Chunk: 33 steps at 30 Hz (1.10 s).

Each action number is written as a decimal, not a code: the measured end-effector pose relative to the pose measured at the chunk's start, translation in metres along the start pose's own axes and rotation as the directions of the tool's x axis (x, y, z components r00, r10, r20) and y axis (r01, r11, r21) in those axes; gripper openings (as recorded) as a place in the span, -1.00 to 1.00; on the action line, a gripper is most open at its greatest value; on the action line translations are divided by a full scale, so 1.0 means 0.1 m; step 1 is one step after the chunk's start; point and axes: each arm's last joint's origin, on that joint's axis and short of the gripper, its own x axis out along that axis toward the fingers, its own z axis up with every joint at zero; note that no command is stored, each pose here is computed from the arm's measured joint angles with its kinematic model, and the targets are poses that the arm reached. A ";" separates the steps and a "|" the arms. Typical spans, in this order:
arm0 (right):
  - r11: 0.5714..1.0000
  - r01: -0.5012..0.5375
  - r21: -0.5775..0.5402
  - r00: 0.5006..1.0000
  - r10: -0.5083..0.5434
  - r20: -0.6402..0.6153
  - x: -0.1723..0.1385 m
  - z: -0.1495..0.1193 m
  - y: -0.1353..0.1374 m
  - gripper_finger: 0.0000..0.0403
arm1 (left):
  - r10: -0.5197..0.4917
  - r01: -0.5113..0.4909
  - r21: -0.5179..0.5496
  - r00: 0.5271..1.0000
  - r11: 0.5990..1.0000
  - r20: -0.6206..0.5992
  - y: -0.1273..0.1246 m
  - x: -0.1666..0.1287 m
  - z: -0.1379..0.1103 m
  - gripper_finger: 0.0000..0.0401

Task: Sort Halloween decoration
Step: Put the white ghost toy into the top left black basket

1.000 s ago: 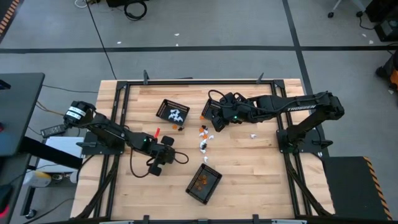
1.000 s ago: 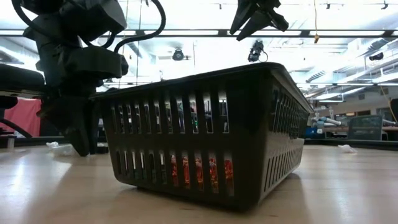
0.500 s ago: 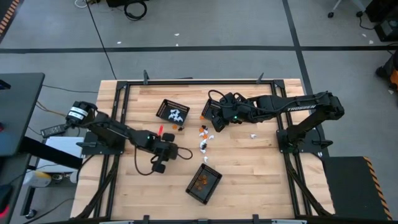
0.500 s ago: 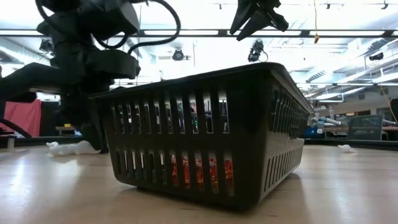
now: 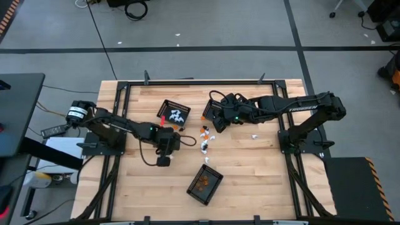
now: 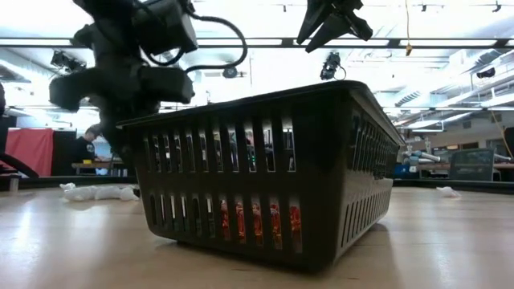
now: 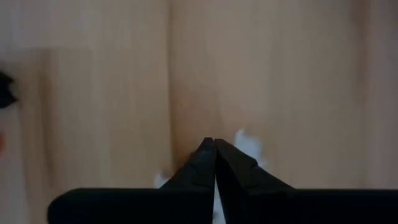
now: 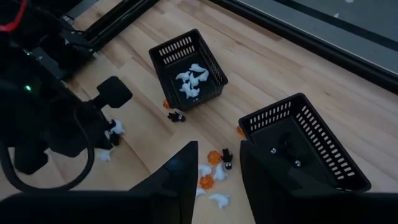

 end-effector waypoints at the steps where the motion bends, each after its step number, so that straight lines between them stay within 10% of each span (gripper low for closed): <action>1: 1.000 0.000 0.000 1.000 0.000 0.000 0.00 0.00 0.00 -0.38 | -0.008 0.008 -0.006 1.000 1.000 0.010 0.00 -0.02 0.01 -0.88; 19: 1.000 -0.005 0.024 1.000 0.005 0.008 0.00 0.01 0.01 -0.38 | -0.040 0.019 0.360 0.998 0.933 0.052 -0.27 -0.01 -0.07 0.30; 33: 0.999 -0.010 0.034 1.000 0.009 0.022 0.00 0.02 0.01 -0.38 | -0.025 0.024 0.383 1.000 0.924 -0.004 -0.17 0.25 -0.13 0.01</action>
